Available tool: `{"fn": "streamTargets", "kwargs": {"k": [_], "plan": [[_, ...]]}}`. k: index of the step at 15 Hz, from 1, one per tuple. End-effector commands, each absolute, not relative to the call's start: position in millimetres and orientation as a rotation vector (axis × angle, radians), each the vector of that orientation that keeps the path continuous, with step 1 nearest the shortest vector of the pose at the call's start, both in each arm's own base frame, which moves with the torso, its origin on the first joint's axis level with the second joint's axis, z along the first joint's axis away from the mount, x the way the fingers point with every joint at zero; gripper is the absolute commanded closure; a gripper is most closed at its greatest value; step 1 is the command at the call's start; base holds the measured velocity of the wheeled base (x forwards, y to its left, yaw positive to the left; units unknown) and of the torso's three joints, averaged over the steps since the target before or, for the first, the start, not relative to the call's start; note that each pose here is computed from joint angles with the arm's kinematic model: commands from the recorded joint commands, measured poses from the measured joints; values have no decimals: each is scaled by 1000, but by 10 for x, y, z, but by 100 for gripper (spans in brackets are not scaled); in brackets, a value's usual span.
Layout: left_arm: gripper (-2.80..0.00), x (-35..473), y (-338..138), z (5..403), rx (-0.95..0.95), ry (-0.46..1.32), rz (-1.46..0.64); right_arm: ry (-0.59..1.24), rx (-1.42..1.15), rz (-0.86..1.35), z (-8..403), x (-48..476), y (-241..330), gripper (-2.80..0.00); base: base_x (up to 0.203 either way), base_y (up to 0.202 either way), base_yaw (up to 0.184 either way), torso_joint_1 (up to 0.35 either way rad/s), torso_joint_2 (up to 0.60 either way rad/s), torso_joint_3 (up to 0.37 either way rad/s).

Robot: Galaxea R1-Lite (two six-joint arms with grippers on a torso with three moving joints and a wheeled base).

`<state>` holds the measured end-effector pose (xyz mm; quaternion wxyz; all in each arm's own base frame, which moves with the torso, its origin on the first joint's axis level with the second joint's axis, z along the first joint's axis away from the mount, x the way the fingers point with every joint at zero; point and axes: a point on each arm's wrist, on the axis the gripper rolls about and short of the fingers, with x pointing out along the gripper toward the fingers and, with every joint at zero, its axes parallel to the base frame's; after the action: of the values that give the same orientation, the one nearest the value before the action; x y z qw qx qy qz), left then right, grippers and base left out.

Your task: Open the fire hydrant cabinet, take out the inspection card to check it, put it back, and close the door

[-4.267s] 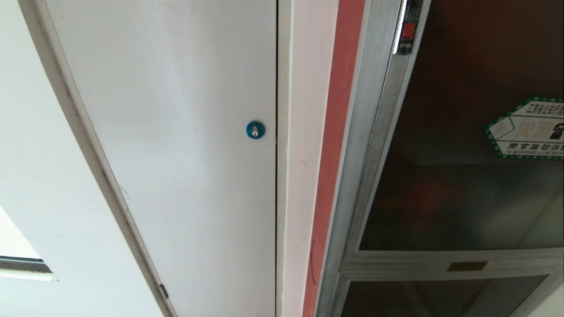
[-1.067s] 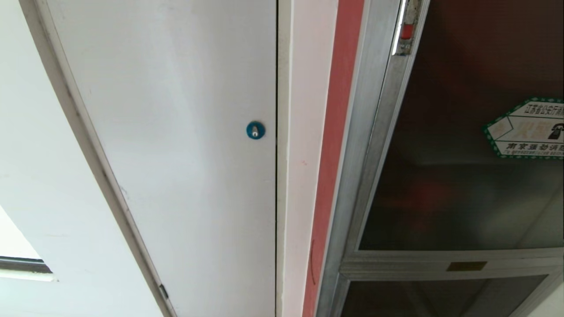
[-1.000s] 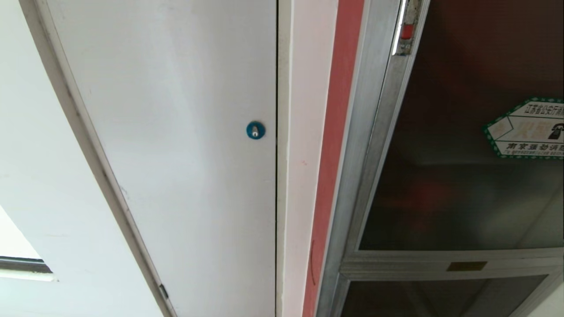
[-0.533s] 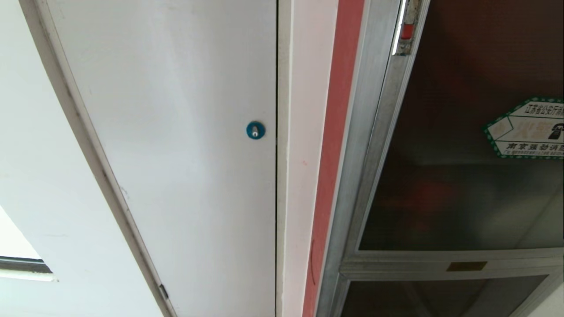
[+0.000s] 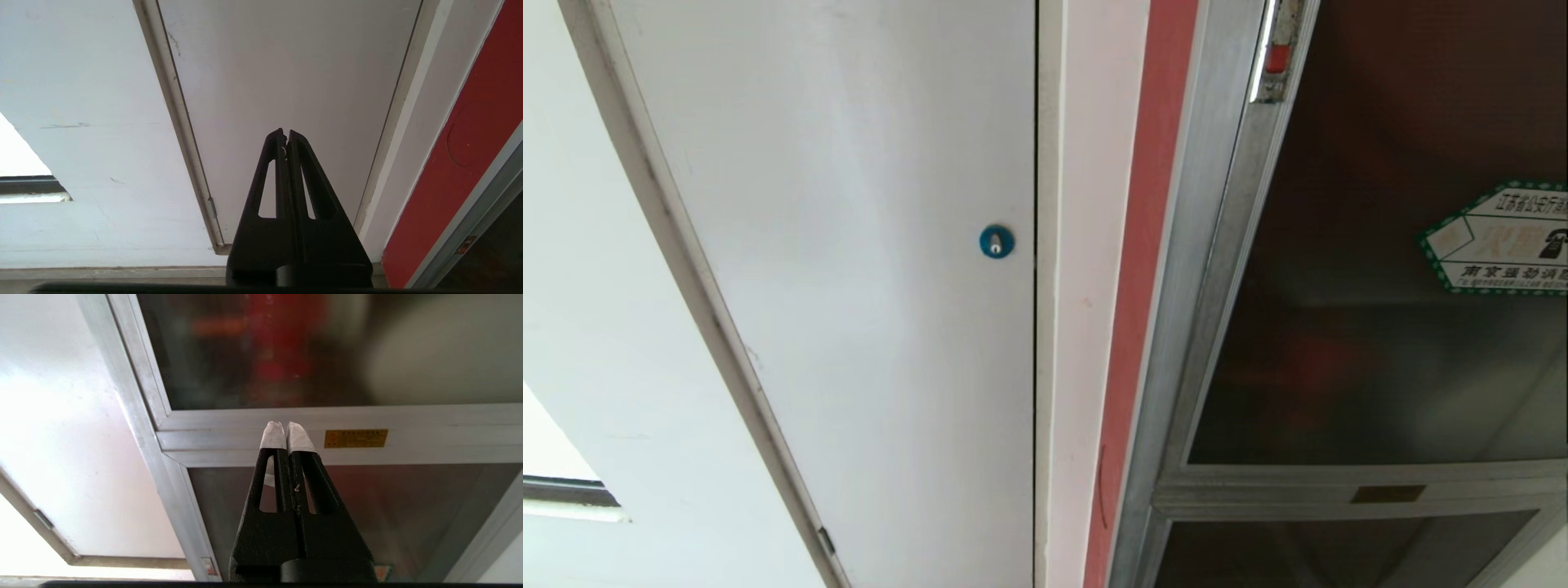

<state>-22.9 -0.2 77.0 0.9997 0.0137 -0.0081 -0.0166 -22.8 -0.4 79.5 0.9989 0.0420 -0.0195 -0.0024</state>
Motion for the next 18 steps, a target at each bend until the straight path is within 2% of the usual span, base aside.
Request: {"fn": "streamTargets", "kwargs": {"k": [1, 18], "plan": [[0, -219, -2, 736, 28, -4, -34, -5, 80, -27, 755, -225, -9, 0, 0, 0, 0, 0, 0, 0], [0, -219, -2, 736, 28, -4, -34, -13, 85, -24, 764, -225, -9, 0, 0, 0, 0, 0, 0, 0]]}}
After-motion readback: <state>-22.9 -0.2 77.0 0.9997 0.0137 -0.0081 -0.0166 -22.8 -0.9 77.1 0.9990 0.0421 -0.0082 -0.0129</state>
